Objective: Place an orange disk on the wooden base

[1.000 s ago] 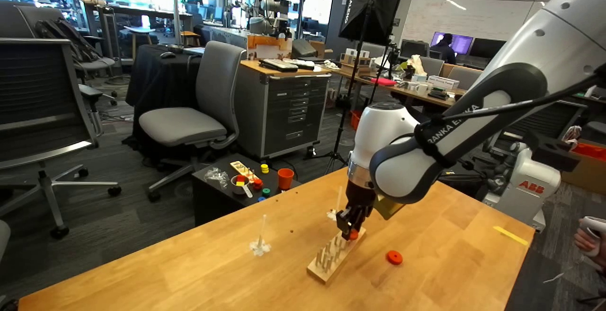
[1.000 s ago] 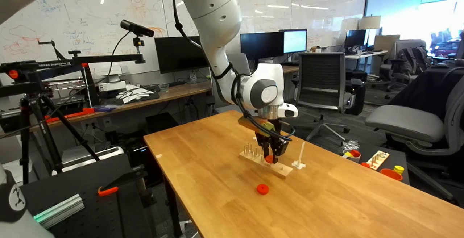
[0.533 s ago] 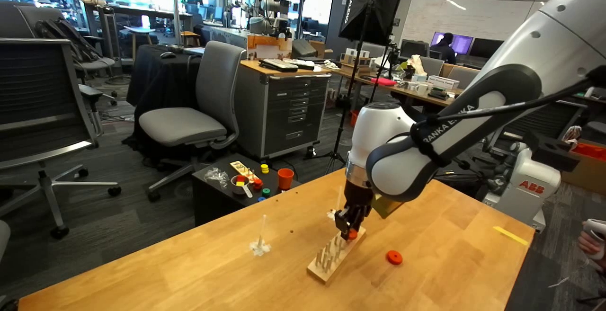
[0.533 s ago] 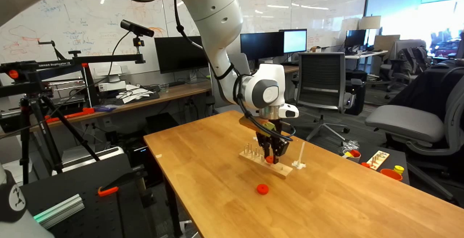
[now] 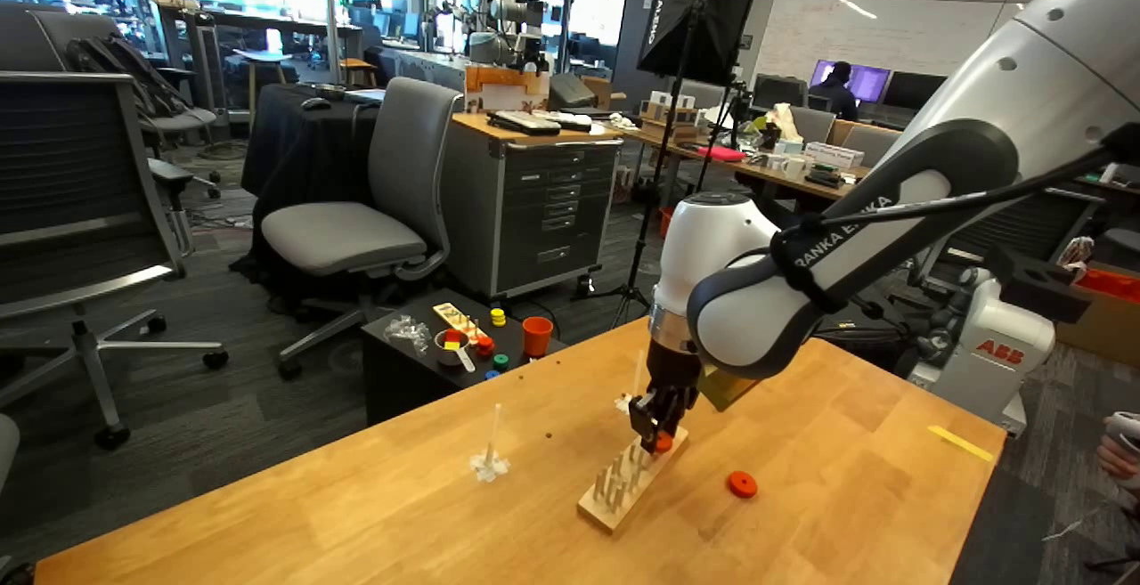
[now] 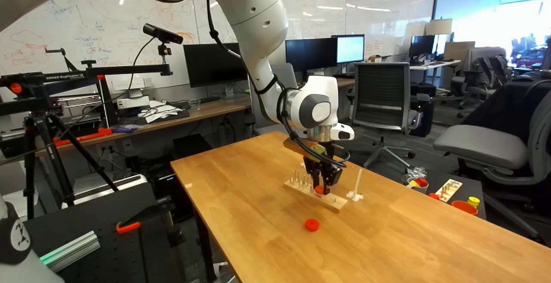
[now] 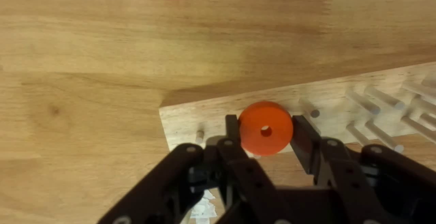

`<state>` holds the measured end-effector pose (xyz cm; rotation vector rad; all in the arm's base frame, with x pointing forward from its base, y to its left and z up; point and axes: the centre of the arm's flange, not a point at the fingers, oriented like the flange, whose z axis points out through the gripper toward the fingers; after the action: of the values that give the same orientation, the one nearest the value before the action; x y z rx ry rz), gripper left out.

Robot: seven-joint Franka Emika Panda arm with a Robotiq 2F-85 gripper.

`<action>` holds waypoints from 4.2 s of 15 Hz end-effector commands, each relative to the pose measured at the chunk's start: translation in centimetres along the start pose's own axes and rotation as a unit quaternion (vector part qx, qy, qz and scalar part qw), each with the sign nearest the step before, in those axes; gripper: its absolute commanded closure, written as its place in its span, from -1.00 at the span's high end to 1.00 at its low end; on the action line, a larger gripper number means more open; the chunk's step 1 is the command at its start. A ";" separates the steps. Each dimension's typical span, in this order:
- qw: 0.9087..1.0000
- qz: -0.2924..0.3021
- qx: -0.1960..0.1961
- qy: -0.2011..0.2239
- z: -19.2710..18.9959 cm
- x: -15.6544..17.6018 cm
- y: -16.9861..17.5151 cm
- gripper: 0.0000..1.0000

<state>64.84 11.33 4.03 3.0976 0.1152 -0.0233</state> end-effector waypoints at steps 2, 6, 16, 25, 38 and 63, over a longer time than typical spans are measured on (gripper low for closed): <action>1.000 0.014 0.003 -0.009 0.4 0.2 0.1 -0.65; 1.000 0.018 0.003 -0.011 0.3 0.1 0.3 -0.65; 0.999 0.032 -0.007 -0.008 -1.2 0.3 1.5 -0.65; 0.999 0.033 0.002 -0.011 -0.7 -0.1 1.2 -0.65; 0.999 0.037 0.009 -0.020 0.4 -0.7 1.5 -0.65; 0.999 0.024 0.024 -0.014 -0.7 -0.5 -0.5 -0.65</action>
<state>64.58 11.64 4.03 3.1265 0.0497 -0.0576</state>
